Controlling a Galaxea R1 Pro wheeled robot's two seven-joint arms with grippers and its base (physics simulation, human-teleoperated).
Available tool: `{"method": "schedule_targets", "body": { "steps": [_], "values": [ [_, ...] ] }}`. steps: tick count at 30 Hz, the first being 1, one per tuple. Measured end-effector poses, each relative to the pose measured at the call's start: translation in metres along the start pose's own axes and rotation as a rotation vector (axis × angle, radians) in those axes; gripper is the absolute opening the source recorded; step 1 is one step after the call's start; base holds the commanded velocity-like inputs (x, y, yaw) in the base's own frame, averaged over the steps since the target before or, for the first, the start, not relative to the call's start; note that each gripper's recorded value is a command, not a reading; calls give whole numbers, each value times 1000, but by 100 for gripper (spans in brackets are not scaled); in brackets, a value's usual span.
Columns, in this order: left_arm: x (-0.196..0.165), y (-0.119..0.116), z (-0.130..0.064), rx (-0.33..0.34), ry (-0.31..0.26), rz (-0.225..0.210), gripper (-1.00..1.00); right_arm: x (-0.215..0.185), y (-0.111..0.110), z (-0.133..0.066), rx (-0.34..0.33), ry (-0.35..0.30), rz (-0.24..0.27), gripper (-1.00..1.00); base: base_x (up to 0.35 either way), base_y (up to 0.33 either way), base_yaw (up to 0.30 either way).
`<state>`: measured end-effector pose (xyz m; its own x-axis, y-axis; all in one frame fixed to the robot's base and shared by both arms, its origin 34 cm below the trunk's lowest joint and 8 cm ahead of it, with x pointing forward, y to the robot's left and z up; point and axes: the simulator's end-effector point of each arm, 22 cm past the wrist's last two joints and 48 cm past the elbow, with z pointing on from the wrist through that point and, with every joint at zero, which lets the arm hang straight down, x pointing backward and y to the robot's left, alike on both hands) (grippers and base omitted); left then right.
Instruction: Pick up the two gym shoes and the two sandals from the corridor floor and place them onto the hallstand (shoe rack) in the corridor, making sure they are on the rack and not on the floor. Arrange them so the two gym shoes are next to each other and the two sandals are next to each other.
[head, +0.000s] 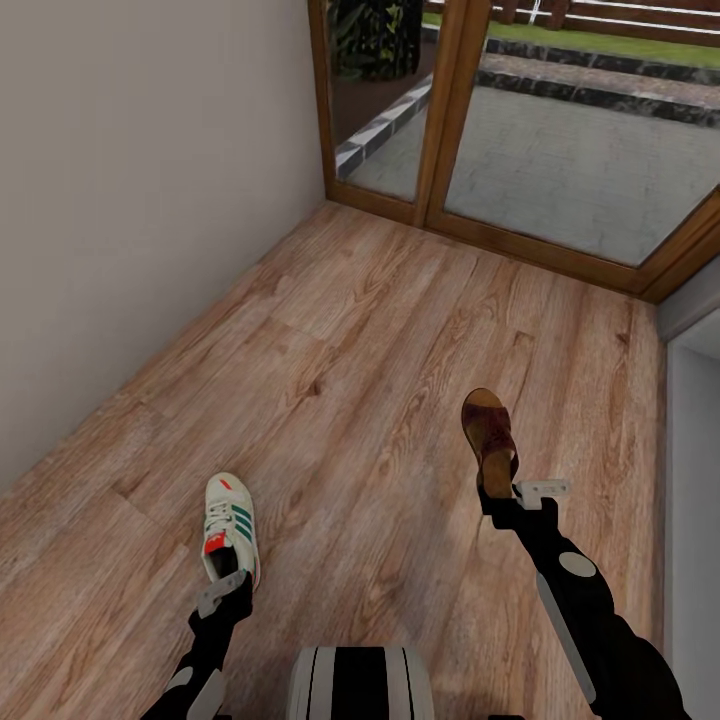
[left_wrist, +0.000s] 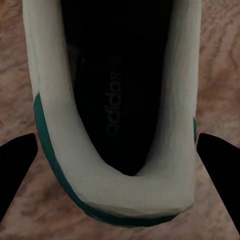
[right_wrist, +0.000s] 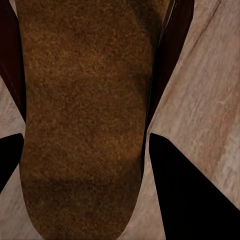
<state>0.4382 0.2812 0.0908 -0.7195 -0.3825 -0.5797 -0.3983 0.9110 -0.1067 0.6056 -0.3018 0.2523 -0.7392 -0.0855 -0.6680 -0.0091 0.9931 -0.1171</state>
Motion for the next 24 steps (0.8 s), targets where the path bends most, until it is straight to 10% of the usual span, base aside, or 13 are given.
{"method": "schedule_targets", "body": {
  "steps": [24],
  "values": [
    [-2,1,-1,-2,-6,2,-100,-2,0,-1,0,-3,0,-100,0,0,0]
  ]
}}
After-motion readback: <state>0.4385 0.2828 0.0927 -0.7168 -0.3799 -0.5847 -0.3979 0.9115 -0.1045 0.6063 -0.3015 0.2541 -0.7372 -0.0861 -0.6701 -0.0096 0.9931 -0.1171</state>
